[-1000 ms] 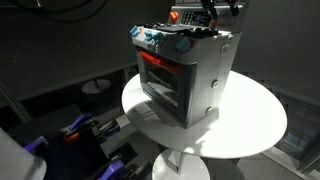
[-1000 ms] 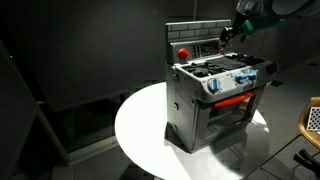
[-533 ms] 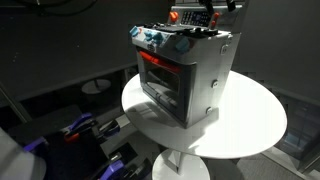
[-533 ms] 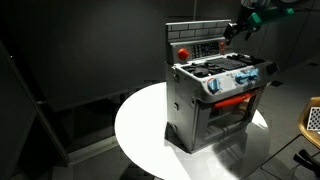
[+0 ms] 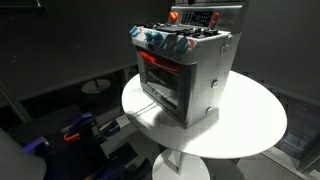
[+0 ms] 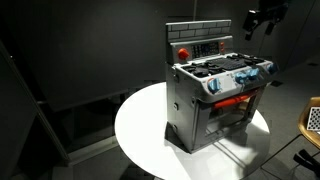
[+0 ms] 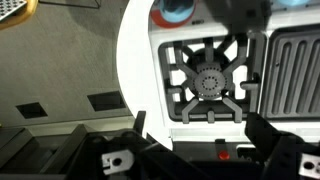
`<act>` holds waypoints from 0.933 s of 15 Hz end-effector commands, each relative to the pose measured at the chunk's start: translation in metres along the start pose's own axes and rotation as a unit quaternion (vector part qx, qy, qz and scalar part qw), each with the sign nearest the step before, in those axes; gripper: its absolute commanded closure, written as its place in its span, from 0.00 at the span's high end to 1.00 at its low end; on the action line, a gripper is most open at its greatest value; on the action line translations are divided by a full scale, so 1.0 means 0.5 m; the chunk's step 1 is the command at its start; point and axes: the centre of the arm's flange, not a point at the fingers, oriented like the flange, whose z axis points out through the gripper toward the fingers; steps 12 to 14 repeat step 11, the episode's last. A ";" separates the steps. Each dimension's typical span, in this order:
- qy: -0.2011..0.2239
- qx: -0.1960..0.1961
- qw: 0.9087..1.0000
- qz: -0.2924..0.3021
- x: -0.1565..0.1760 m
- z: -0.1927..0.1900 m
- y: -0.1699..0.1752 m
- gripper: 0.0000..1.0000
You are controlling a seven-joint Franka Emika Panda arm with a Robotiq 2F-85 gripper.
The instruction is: Push the top orange button on the right side of the stove
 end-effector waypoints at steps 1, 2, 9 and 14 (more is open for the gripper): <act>-0.045 0.015 0.998 -0.033 -0.062 -0.061 0.039 1.00; -0.059 0.024 0.997 -0.043 -0.078 -0.073 0.047 1.00; -0.104 0.060 0.988 -0.094 -0.160 -0.131 0.087 1.00; -0.099 0.049 0.990 -0.085 -0.139 -0.123 0.069 1.00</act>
